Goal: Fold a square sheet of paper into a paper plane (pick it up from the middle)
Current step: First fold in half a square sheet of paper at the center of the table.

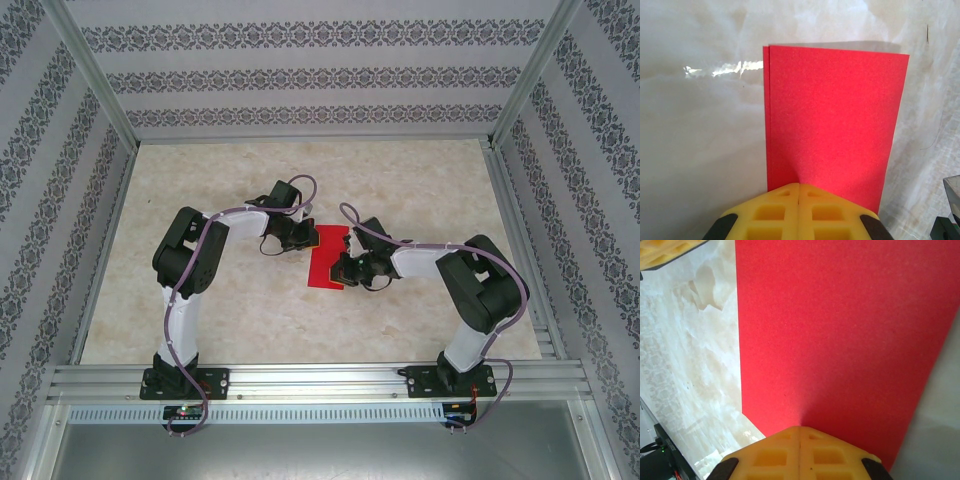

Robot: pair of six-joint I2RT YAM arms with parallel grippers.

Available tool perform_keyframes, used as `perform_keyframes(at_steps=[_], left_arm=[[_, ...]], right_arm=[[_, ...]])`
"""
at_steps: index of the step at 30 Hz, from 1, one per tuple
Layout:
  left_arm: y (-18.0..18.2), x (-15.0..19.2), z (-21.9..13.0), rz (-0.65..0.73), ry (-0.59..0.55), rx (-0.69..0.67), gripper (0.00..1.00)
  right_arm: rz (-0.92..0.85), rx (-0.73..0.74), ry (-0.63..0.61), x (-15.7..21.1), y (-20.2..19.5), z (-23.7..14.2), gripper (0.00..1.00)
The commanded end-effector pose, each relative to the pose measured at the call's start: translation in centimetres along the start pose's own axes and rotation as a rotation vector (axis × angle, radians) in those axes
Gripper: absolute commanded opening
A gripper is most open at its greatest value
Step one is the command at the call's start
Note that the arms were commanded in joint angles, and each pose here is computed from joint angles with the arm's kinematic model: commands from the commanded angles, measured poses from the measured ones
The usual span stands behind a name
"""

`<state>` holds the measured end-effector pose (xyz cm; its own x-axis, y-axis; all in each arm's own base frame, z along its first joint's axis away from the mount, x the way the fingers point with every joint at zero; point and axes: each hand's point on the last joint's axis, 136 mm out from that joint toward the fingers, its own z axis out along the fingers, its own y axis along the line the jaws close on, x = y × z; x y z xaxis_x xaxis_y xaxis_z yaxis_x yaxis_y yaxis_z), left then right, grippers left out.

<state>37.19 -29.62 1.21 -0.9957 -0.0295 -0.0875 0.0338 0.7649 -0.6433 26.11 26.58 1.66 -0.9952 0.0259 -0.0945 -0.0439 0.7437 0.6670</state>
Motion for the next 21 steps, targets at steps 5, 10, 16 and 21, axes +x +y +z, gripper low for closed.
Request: perform_keyframes(at_steps=[5, 10, 16, 21], left_arm=[[10.9, 7.1, 2.3, -0.173, 0.176, -0.369, 0.0], [10.9, 7.1, 2.3, -0.172, 0.176, -0.372, 0.0], [10.9, 7.1, 2.3, -0.169, 0.176, -0.371, 0.0], [10.4, 6.8, 2.0, -0.154, 0.172, -0.361, 0.0]], right_arm=[[0.016, 0.032, 0.04, 1.8, -1.2, 0.7, 0.04], [0.033, 0.049, 0.064, 3.3, -2.4, 0.8, 0.04], [0.001, 0.035, 0.018, 3.8, -2.9, 0.2, 0.05], [-0.067, -0.063, -0.084, 0.8, 0.8, -1.0, 0.06]])
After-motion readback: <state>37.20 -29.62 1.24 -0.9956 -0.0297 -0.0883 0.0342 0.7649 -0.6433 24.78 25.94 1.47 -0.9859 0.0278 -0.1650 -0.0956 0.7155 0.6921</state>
